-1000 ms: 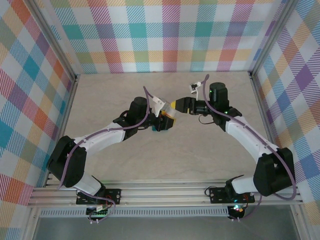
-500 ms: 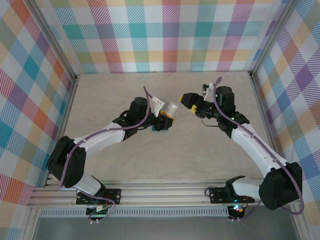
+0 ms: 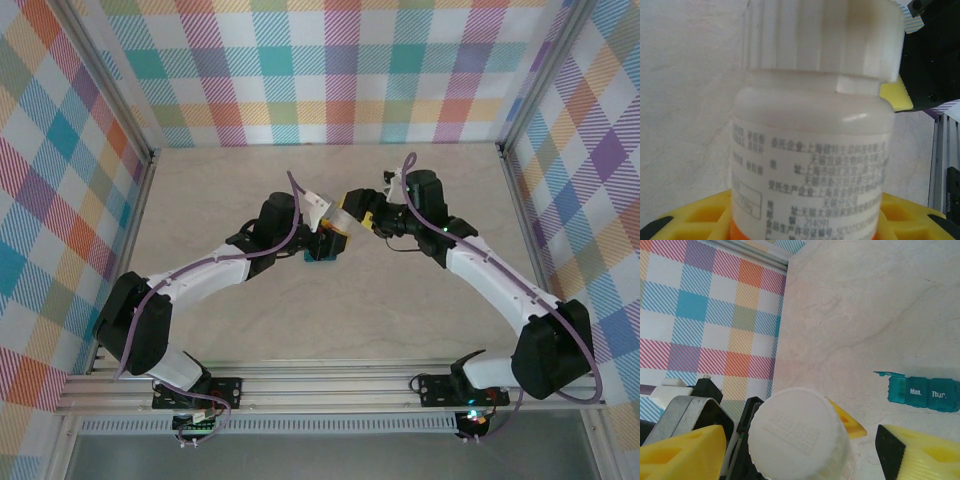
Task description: Sort the pills into containers
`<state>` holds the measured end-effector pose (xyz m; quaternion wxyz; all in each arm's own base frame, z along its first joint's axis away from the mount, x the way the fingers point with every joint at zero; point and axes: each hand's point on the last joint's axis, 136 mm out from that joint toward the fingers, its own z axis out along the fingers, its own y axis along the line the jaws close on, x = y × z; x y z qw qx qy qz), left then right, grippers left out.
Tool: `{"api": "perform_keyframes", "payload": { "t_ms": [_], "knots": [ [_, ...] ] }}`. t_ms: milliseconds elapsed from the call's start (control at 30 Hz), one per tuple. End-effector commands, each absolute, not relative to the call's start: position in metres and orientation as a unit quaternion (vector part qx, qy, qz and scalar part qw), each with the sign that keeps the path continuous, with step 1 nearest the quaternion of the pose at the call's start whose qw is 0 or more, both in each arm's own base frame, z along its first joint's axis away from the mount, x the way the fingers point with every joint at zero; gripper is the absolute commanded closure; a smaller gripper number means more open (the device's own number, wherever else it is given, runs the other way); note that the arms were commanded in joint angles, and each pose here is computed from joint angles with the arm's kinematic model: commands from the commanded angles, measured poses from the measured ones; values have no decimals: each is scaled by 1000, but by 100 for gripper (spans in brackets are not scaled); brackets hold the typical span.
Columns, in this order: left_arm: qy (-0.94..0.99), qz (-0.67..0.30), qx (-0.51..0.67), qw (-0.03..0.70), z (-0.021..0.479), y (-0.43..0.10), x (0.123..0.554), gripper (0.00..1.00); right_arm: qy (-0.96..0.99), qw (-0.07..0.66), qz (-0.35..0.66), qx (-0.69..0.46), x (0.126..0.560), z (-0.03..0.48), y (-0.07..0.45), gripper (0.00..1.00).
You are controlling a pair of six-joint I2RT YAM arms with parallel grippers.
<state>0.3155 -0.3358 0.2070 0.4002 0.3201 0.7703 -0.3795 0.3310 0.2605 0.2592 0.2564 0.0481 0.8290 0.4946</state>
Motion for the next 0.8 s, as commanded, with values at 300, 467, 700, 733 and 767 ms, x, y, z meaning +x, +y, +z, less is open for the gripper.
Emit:
{"api": "perform_keyframes", "payload": {
  "t_ms": [300, 467, 700, 733, 767],
  "knots": [
    [755, -387, 333, 412, 220, -344, 317, 100, 824, 266, 500, 16, 336, 274, 274, 43],
    [755, -387, 334, 411, 220, -345, 317, 100, 825, 251, 506, -23, 330, 272, 282, 48],
    [749, -400, 344, 401, 225, -347, 310, 100, 773, 287, 546, -147, 315, 285, 284, 51],
    [747, -404, 345, 400, 226, -348, 308, 100, 760, 292, 559, -158, 314, 286, 281, 51],
    [746, -407, 344, 399, 227, -348, 307, 100, 751, 294, 568, -166, 313, 287, 278, 51]
  ]
}}
